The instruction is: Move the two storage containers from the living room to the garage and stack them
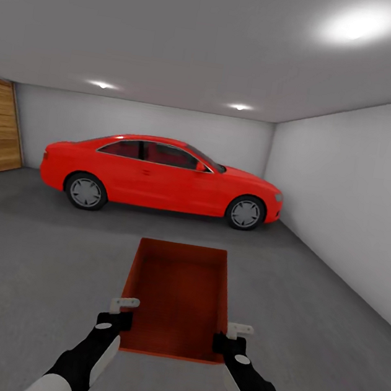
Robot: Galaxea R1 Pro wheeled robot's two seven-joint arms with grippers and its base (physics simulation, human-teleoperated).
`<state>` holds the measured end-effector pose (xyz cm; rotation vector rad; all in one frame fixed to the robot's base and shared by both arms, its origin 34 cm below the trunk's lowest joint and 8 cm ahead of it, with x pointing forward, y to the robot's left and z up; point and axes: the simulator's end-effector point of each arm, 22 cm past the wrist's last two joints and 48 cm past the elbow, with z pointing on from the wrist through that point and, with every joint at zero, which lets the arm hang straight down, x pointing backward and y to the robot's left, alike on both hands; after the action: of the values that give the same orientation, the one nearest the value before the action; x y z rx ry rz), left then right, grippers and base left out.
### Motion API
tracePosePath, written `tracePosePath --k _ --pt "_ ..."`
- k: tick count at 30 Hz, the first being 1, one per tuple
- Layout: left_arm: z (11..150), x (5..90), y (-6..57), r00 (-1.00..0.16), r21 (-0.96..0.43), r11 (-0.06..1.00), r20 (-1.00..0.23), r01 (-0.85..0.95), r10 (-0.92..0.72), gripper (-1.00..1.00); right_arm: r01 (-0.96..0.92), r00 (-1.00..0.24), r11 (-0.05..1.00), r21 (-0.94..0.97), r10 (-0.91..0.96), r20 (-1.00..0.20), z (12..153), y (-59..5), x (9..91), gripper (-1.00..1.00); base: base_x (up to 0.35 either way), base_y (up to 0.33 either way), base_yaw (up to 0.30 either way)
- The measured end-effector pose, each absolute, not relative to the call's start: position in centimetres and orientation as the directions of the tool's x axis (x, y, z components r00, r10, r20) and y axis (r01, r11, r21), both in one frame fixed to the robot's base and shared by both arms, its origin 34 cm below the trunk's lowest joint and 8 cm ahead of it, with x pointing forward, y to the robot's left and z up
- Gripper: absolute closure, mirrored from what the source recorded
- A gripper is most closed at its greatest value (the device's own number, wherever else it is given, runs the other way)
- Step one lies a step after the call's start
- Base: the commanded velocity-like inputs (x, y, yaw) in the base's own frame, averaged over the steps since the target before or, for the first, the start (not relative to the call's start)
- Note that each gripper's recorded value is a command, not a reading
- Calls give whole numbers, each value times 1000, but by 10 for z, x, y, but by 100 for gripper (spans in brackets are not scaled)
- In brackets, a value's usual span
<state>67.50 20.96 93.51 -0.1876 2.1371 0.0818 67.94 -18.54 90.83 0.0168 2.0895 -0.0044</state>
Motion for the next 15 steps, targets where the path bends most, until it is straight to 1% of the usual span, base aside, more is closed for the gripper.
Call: tracePosePath --k 15 --pt "936 675 209 -532 -14 986 -841 -166 -101 100 14 -495 1000 5 12 -869 908 -186 679 100 322 88 0"
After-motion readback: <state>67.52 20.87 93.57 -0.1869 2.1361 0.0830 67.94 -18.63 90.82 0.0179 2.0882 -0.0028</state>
